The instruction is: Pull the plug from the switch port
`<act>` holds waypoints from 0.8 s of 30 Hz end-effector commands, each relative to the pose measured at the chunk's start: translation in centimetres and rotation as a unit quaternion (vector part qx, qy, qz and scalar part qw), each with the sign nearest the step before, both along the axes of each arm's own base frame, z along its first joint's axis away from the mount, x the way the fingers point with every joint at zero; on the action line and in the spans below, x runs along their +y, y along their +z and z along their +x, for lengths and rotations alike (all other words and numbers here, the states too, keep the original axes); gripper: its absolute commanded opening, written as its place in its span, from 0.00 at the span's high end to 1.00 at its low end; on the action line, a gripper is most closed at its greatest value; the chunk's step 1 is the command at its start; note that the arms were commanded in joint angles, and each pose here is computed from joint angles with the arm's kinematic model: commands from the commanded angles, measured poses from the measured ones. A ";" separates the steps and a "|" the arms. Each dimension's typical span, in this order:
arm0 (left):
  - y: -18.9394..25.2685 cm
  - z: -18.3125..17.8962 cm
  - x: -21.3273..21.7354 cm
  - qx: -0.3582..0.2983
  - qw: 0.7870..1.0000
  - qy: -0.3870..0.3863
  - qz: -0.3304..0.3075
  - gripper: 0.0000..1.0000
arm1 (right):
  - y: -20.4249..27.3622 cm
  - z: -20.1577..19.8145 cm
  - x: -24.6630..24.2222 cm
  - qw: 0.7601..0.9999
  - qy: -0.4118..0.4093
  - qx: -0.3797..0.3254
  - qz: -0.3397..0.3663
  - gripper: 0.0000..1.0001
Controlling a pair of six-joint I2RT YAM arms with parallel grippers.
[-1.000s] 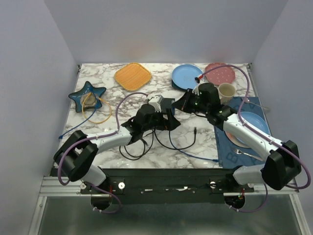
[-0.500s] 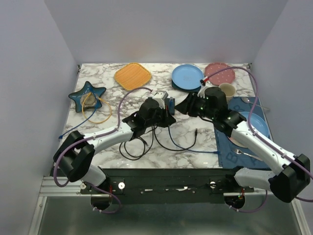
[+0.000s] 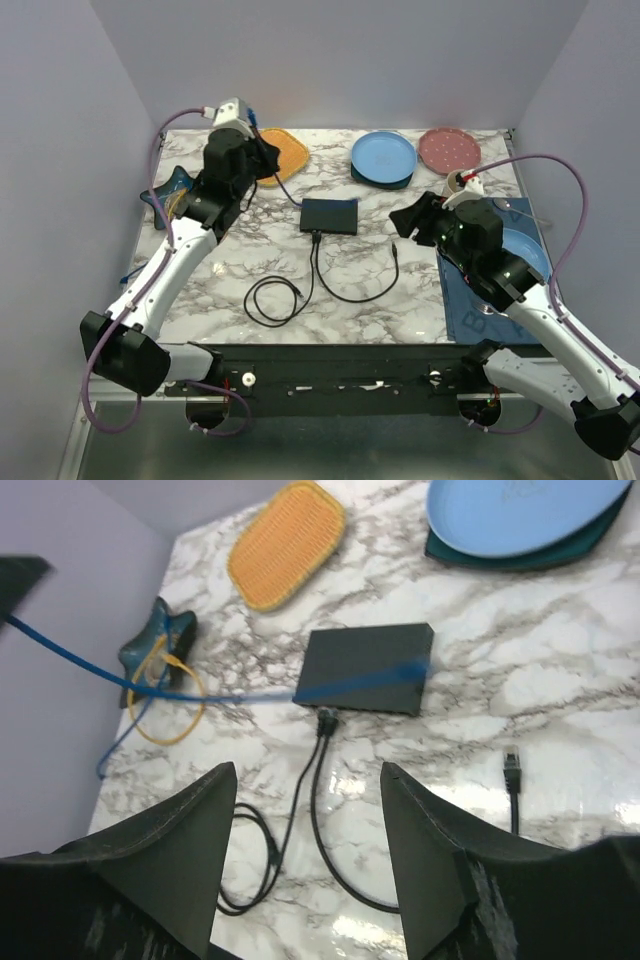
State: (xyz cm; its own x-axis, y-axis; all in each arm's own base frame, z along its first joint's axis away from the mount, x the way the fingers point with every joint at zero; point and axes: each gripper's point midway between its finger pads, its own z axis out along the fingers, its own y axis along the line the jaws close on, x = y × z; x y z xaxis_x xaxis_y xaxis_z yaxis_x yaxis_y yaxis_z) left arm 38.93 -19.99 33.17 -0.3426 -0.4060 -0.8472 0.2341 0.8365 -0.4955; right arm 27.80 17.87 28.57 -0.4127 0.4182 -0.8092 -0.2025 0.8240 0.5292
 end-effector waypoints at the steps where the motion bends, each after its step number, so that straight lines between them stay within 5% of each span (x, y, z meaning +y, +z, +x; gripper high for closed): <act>1: 0.0 1.4 11.2 0.033 0.978 0.189 0.080 1.00 | -4.8 -0.2 -1.0 0.998 -0.019 0.048 -0.044 0.34; 6: 0.9 1.7 20.4 0.051 0.939 0.328 0.094 1.00 | -6.5 -0.3 -0.2 0.997 -0.001 0.068 -0.044 0.34; 9: -0.7 1.3 25.9 0.078 0.910 0.404 0.048 0.98 | -7.4 -0.3 0.2 0.996 0.006 0.075 -0.046 0.35; 12: -3.9 0.4 28.7 0.112 0.876 0.469 0.025 1.00 | -8.1 -0.2 0.2 0.995 0.008 0.081 -0.053 0.35; 16: -7.1 0.4 30.9 0.152 0.854 0.495 0.038 1.00 | -8.6 -0.4 0.2 0.995 0.013 0.083 -0.061 0.35; 18: -8.5 0.1 32.4 0.177 0.840 0.513 0.017 0.21 | -8.9 -0.6 0.2 0.994 0.018 0.084 -0.061 0.35; 19: -9.0 0.3 31.8 0.186 0.850 0.493 0.001 0.02 | -9.0 -0.6 0.2 0.994 0.019 0.084 -0.063 0.35; 24: -7.7 1.1 29.5 0.135 0.890 0.433 -0.047 0.01 | -9.4 -0.4 0.4 0.994 0.022 0.083 -0.063 0.35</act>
State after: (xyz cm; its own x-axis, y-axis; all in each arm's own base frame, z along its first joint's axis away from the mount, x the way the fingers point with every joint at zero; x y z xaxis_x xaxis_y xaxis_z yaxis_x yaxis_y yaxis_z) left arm 39.60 11.51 23.51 -0.1116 -0.6353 -0.7641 -0.7266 0.5767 -0.3734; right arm 27.25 17.87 19.42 -0.5651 0.3130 -0.7633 -0.1274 0.8810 0.4555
